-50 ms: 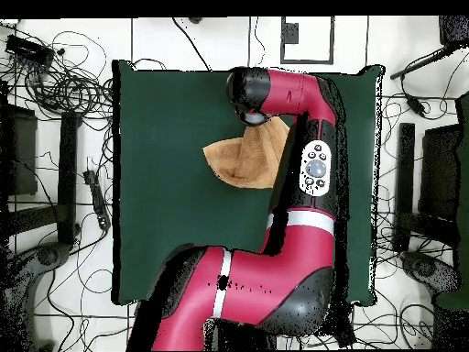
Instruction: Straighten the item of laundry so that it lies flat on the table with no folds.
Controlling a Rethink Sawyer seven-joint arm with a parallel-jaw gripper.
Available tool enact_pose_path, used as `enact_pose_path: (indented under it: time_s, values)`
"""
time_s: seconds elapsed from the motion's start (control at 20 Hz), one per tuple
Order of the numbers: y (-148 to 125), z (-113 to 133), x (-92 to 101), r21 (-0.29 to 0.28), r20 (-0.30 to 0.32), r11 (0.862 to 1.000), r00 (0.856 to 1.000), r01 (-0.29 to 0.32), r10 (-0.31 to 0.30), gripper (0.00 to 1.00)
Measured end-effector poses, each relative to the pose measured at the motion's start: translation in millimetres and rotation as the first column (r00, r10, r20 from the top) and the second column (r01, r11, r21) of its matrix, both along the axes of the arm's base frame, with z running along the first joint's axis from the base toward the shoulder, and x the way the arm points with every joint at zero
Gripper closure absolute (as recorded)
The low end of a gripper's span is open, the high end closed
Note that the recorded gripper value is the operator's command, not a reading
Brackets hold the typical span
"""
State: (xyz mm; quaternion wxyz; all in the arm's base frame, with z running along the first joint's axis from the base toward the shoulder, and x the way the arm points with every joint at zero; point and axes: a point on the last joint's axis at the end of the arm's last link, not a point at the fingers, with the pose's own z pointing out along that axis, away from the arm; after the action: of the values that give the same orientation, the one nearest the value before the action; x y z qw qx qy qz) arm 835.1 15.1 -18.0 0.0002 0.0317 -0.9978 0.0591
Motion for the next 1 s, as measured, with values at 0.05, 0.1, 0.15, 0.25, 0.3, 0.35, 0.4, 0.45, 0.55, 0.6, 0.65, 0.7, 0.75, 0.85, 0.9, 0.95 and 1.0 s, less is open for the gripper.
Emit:
enact_pose_path:
  time_s: [0.05,0.1,0.15,0.25,0.3,0.35,0.4,0.45,0.55,0.6,0.65,0.7,0.75,0.85,0.9,0.95,1.0]
  values:
    - [0,1,-0.2,0.000,-0.001,1.000,1.000,0.000,0.000,1.00]
    - [0,4,-1.1,0.001,-0.003,1.000,1.000,0.001,-0.001,1.00]
    - [0,5,-1.6,0.001,-0.004,1.000,1.000,0.002,-0.002,1.00]
    - [0,9,-2.2,0.002,-0.005,1.000,1.000,0.003,-0.003,1.00]
    - [0,11,-2.1,0.002,-0.005,1.000,1.000,0.003,-0.003,1.00]
    - [0,13,-2.0,0.003,-0.004,1.000,1.000,0.004,-0.004,1.00]
    - [0,14,-1.9,0.002,-0.004,1.000,1.000,0.004,-0.004,1.00]
    - [0,16,-1.6,0.002,-0.002,1.000,1.000,0.004,-0.004,1.00]
    - [-1,20,-0.6,0.002,0.001,1.000,1.000,0.004,-0.004,1.00]
    - [-1,22,-0.2,0.002,0.002,1.000,1.000,0.004,-0.004,1.00]
    - [-1,22,-0.1,0.002,0.003,1.000,1.000,0.004,-0.004,1.00]
    - [-1,23,-0.2,0.002,0.003,1.000,1.000,0.005,-0.005,1.00]
    - [-1,24,-0.2,0.002,0.003,1.000,1.000,0.005,-0.005,1.00]
    - [-1,23,-1.2,0.003,0.000,1.000,1.000,0.005,-0.005,1.00]
    - [-1,23,-1.8,0.003,-0.002,1.000,1.000,0.005,-0.005,1.00]
    - [0,22,-2.5,0.003,-0.003,1.000,1.000,0.005,-0.005,1.00]
    - [0,22,-3.4,0.004,-0.006,1.000,1.000,0.006,-0.006,1.00]
